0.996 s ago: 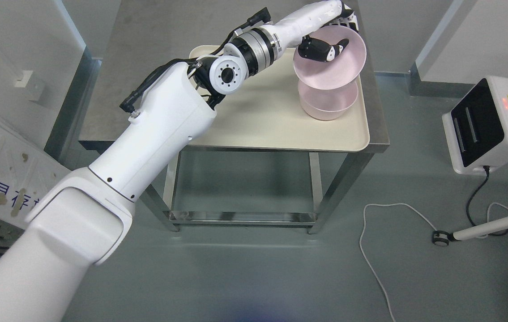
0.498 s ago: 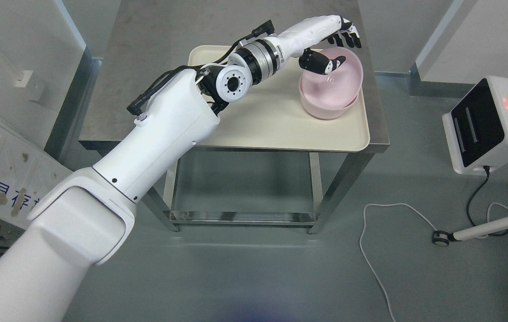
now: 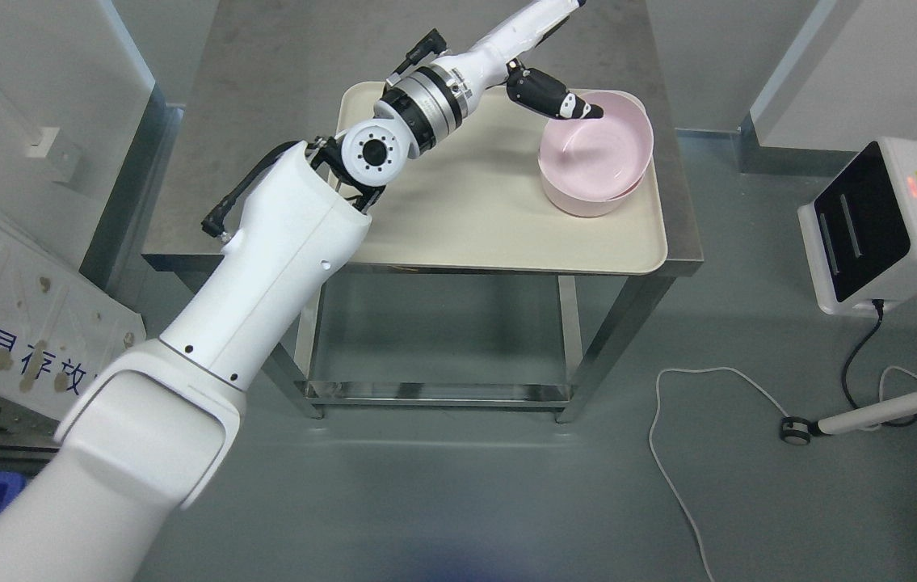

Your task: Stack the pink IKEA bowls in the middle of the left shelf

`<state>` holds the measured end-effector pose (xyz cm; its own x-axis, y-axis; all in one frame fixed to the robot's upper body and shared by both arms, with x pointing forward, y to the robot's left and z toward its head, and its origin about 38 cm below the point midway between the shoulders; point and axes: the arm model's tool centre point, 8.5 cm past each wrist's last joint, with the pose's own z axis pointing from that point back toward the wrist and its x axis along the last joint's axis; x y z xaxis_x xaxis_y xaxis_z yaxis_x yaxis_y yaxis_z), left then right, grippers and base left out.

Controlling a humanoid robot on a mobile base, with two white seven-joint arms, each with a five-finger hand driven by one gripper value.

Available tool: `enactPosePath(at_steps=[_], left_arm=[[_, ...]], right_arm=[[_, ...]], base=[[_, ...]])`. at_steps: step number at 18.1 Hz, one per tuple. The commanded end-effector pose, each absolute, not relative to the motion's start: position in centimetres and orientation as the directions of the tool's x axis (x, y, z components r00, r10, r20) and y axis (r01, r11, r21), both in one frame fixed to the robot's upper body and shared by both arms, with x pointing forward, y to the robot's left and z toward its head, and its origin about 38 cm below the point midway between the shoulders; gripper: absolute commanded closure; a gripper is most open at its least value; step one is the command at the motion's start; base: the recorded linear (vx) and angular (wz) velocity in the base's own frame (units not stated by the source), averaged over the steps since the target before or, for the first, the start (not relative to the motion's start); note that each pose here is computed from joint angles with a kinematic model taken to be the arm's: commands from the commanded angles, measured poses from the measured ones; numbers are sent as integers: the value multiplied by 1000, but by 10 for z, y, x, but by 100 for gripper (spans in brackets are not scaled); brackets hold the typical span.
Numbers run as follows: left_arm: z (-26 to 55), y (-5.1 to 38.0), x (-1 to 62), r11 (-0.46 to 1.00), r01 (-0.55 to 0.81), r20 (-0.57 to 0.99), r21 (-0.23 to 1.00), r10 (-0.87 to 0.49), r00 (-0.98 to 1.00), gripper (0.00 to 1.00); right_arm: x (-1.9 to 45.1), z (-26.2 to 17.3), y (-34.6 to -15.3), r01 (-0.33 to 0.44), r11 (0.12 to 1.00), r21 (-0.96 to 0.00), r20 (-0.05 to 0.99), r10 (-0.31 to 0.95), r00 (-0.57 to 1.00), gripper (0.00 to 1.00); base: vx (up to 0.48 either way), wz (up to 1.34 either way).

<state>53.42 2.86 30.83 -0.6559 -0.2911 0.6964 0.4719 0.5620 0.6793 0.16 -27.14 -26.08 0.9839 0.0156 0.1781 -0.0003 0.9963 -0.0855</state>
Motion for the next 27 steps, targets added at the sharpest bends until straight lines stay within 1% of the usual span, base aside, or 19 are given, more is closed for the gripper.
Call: enactPosePath(at_steps=[1,2,3,5,6,9,10,11,12,13,14,18,21,22,23,25,27], left_arm=[[313,79,474,615,587,734,526,21,-679,1],[303,66,471,566,585,725,581,-33,-688,1],[293,60,472,521,553,698,651,-124,-705,1],[279,50,473,422,473,609,773,-286,-740,1],[274,46,478,346,414,530,842,-389,-753,2],[274,47,491,230,321,395,919,-531,-750,7],[272,47,495,179,294,342,939,-573,-745,7],[260,41,496,97,288,286,953,-607,-741,7],[249,34,495,34,290,248,956,-619,-745,7],[248,28,495,-4,280,217,960,-621,-753,10],[248,24,495,-27,273,199,962,-618,-761,16],[254,23,500,-42,260,178,965,-625,-760,31],[256,26,511,-105,230,106,968,-659,-745,33],[255,25,512,-118,227,95,967,-659,-746,36],[255,23,511,-123,223,90,967,-654,-751,41],[256,22,509,-125,216,88,968,-641,-763,59],[263,24,507,-118,179,75,977,-593,-802,88]], right_arm=[[2,-260,-283,1,995,-101,178,17,984,0],[2,-260,-283,2,995,-102,178,17,984,0],[2,-260,-283,1,995,-101,178,17,984,0],[2,-260,-283,1,995,-101,178,17,984,0],[2,-260,-283,2,995,-102,178,17,984,0],[2,-260,-283,2,995,-102,178,17,984,0],[2,-260,-283,2,995,-102,178,17,984,0],[2,-260,-283,1,995,-101,178,17,984,0],[2,-260,-283,0,995,-102,178,18,984,0],[2,-260,-283,1,995,-101,178,17,984,0],[2,-260,-283,1,995,-101,178,17,984,0],[2,-260,-283,2,995,-102,178,17,984,0],[2,-260,-283,2,995,-102,178,17,984,0],[2,-260,-283,2,995,-102,178,17,984,0],[2,-260,-283,2,995,-102,178,17,984,0],[2,-260,-283,2,995,-102,178,17,984,0],[2,-260,-283,2,995,-102,178,17,984,0]], base=[[0,0],[0,0],[0,0],[0,0],[0,0],[0,0],[0,0],[0,0],[0,0],[0,0],[0,0],[0,0],[0,0],[0,0],[0,0],[0,0],[0,0]])
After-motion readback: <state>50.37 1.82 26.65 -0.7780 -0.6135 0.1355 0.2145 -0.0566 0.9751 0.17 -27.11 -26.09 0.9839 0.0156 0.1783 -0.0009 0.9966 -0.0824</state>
